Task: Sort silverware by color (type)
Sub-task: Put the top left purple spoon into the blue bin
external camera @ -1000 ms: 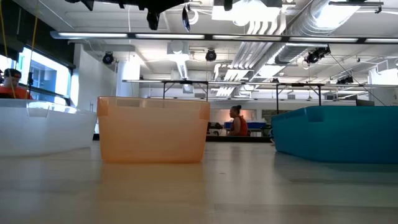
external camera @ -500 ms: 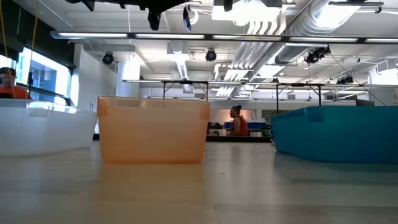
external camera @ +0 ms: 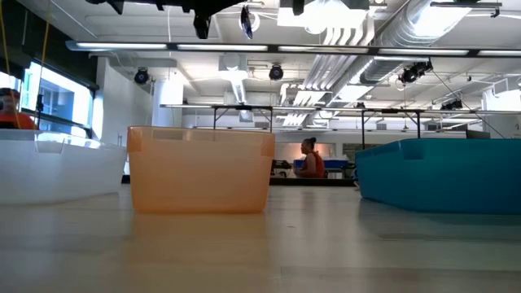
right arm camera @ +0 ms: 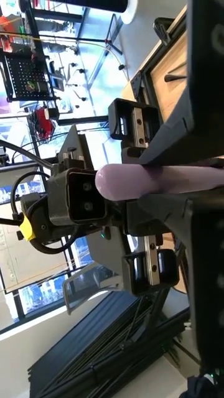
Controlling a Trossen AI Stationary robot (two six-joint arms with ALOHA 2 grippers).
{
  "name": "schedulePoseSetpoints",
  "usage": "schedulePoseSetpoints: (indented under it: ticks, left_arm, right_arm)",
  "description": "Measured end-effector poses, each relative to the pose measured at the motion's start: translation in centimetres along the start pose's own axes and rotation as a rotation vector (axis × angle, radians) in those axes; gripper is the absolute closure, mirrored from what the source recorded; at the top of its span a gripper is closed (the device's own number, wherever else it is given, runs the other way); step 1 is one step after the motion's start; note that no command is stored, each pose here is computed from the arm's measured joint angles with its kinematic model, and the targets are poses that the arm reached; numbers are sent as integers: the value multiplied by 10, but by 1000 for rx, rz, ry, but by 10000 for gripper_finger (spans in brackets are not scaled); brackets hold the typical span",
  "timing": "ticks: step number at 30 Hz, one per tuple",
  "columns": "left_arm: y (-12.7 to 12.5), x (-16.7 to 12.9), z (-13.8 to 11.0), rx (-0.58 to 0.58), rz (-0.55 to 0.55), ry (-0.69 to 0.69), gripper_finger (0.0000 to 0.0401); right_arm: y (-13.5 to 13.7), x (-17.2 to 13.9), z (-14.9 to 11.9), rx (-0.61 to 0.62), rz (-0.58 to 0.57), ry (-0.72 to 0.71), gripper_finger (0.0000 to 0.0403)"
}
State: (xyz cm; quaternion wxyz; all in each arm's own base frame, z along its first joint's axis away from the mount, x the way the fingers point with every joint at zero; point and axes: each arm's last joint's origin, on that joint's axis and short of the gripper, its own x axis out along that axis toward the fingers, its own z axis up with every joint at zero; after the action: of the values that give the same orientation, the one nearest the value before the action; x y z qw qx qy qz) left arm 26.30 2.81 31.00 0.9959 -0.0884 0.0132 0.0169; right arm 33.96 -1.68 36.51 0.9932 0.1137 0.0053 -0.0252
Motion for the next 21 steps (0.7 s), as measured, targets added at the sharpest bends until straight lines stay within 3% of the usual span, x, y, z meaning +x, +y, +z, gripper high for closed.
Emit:
schedulePoseSetpoints:
  ticks: [7,21]
  left_arm:
    - [0,0,0,2,-1,2,391]
    - [1,0,0,2,14,-1,399]
  right_arm:
    - [-2,0,0,6,1,5,399]
    - [-1,0,-1,19,3,20,401]
